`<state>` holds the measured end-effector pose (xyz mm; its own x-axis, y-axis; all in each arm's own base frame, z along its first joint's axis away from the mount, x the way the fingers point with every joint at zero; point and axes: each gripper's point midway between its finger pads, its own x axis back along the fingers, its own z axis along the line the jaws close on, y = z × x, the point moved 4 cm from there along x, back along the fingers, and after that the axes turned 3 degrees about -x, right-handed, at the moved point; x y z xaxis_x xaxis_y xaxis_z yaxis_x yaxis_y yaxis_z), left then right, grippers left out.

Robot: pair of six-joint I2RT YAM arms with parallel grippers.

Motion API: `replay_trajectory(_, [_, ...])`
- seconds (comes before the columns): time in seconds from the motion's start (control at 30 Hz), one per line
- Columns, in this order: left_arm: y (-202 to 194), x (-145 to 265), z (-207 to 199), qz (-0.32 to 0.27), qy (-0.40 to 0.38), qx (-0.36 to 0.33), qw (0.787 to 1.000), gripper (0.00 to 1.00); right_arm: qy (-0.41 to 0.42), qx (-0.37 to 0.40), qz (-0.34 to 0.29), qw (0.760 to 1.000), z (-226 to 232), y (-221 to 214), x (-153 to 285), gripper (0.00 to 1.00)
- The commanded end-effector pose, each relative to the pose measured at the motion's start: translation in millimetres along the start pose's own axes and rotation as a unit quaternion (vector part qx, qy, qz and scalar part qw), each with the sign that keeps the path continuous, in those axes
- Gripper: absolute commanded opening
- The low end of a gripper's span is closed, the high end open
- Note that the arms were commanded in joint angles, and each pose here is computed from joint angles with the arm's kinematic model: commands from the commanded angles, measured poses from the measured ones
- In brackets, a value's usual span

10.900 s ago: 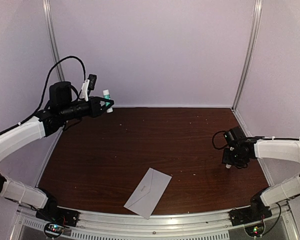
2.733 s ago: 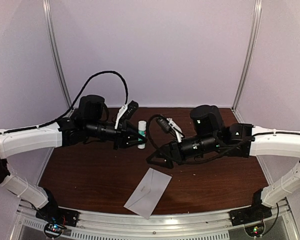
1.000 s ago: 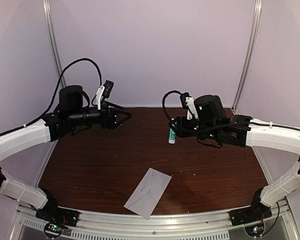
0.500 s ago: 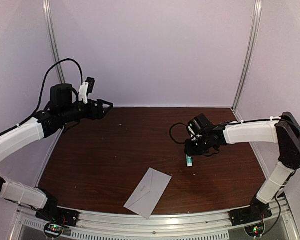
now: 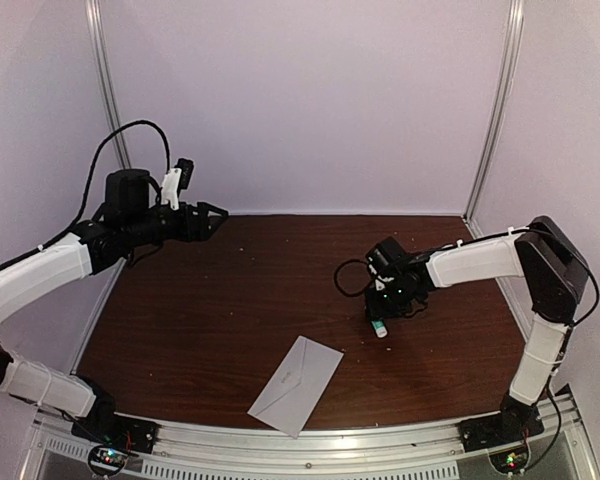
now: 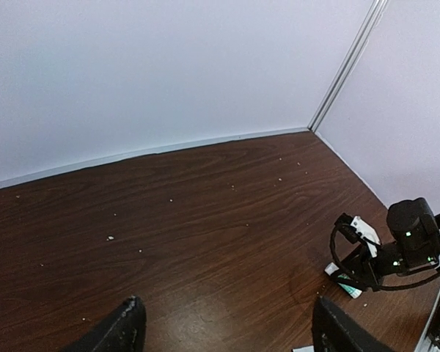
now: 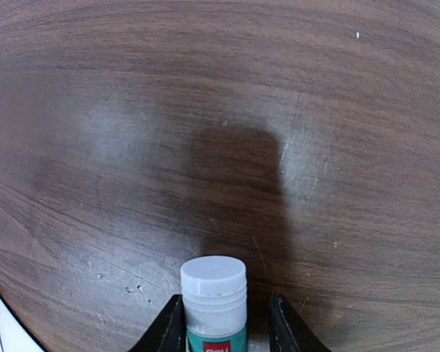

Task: Place the letter into the envelope and seal it
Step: Place the solid glue at the center of the board.

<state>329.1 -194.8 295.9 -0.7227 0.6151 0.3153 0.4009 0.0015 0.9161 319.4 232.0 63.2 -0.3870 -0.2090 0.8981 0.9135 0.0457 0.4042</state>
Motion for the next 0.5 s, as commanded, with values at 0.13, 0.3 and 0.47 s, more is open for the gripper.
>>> replay_trajectory(0.13, [15,1,-3,-0.023,-0.005,-0.001,1.0,0.79,-0.022,0.002,-0.003,1.0,-6,4,-3,0.47])
replay_trajectory(0.3, [17,2,-2,-0.029,0.001,0.0,1.0,0.79,0.007,0.002,-0.009,1.0,3,9,3,0.58])
replay_trajectory(0.47, [17,10,6,-0.044,0.034,0.021,0.998,0.8,0.06,0.009,-0.037,0.997,19,22,27,0.77])
